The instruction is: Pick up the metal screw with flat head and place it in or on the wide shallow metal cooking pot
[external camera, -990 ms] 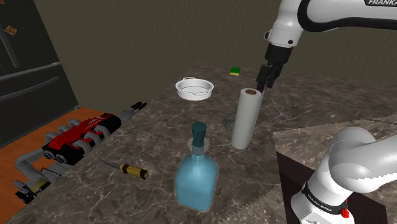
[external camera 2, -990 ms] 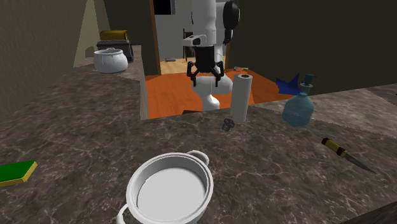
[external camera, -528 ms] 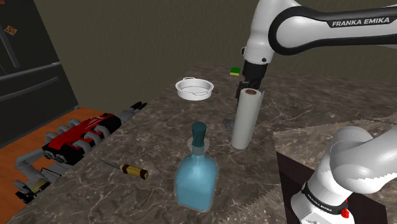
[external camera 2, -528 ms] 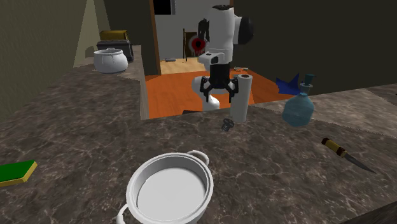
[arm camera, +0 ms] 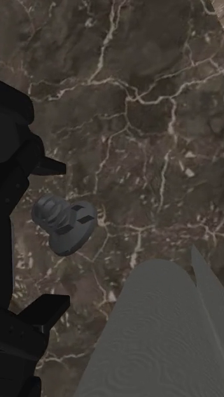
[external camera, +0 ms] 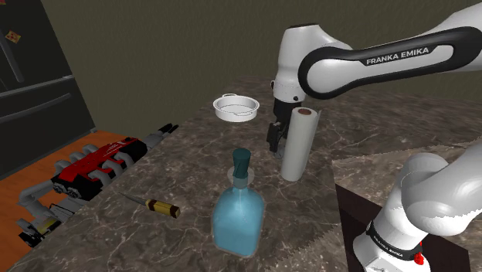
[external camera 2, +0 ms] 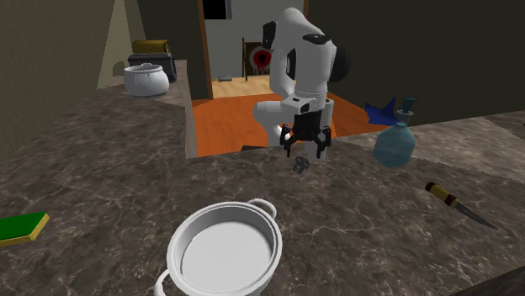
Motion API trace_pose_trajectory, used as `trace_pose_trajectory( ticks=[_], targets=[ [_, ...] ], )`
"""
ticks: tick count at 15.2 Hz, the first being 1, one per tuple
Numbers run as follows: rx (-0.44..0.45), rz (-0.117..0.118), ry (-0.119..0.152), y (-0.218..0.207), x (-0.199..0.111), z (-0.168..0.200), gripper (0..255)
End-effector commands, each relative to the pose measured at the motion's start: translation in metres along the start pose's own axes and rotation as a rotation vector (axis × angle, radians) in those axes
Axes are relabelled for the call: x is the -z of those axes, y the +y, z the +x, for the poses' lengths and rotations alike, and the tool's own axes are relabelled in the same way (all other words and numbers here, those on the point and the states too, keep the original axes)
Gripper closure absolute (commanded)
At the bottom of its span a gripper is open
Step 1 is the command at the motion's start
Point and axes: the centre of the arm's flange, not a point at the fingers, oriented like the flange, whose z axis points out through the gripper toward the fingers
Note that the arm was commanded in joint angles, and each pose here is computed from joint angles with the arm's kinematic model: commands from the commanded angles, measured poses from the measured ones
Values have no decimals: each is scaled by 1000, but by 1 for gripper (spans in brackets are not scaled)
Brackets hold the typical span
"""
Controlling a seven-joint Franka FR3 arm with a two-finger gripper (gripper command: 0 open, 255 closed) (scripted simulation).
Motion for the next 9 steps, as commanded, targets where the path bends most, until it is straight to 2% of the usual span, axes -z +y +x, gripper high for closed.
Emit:
trace_pose_trajectory(
  ticks=[1, 5, 9],
  targets=[
    [1, 0, 0, -2, -10, 0, 0],
    [1, 0, 0, -2, -29, 0, 0],
    [1, 0, 0, -2, -29, 0, 0]
  ],
)
